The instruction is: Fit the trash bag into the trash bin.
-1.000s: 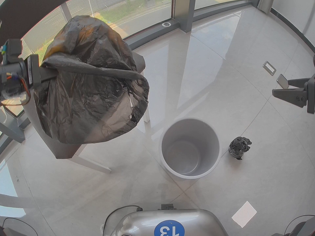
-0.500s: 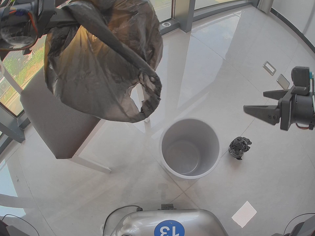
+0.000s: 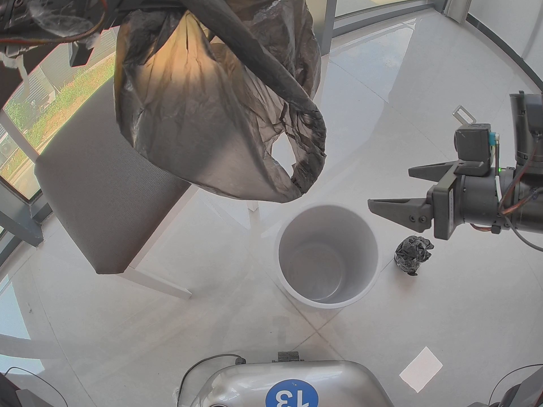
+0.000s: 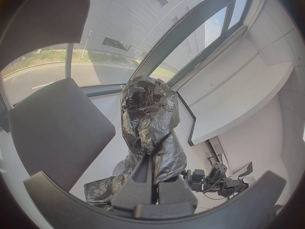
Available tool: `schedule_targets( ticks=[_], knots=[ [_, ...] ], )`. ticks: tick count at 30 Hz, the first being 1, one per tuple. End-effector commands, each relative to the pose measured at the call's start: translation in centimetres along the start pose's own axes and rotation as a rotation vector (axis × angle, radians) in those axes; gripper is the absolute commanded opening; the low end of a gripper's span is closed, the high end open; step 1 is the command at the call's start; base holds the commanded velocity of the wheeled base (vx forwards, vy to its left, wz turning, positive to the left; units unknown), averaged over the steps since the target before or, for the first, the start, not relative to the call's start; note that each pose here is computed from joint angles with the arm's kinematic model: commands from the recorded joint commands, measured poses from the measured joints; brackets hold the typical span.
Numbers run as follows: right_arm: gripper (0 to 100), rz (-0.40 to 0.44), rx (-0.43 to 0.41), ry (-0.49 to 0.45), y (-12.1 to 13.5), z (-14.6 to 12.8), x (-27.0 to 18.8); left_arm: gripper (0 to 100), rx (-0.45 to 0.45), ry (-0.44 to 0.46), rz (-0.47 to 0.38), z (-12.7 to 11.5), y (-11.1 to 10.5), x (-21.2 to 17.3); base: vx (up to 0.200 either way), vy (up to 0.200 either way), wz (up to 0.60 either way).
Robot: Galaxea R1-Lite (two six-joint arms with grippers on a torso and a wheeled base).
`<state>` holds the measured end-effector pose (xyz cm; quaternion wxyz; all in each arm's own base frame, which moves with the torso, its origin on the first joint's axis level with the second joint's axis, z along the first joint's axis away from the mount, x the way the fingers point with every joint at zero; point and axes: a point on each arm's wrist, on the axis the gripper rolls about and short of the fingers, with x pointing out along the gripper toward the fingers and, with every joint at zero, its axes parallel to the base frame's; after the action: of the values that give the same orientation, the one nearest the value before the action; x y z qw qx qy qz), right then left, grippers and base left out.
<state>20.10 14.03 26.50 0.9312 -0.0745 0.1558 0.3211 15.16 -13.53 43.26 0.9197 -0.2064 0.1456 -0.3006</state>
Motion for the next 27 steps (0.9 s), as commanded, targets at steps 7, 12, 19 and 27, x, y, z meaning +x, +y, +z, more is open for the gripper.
schedule_targets(
  ticks=[7,12,19,27],
  knots=[
    [100,0.054,-0.016,0.012,1.4,0.8,3.5,0,-0.015,0.054,-0.019,-1.0,-0.7,2.0,0.0,0.0,0.0],
    [100,0.068,-0.025,0.038,1.9,0.3,4.9,0,-0.012,0.081,-0.018,-1.5,-0.9,2.7,0.0,0.0,0.0],
    [100,0.058,-0.026,0.062,1.8,-0.3,6.0,0,-0.032,0.083,-0.032,-1.5,-1.1,1.9,0.0,0.0,0.0],
    [100,0.058,-0.031,0.091,1.9,-0.8,7.2,0,-0.059,0.149,-0.013,-2.2,-1.1,1.4,0.0,0.0,0.0]
  ],
)
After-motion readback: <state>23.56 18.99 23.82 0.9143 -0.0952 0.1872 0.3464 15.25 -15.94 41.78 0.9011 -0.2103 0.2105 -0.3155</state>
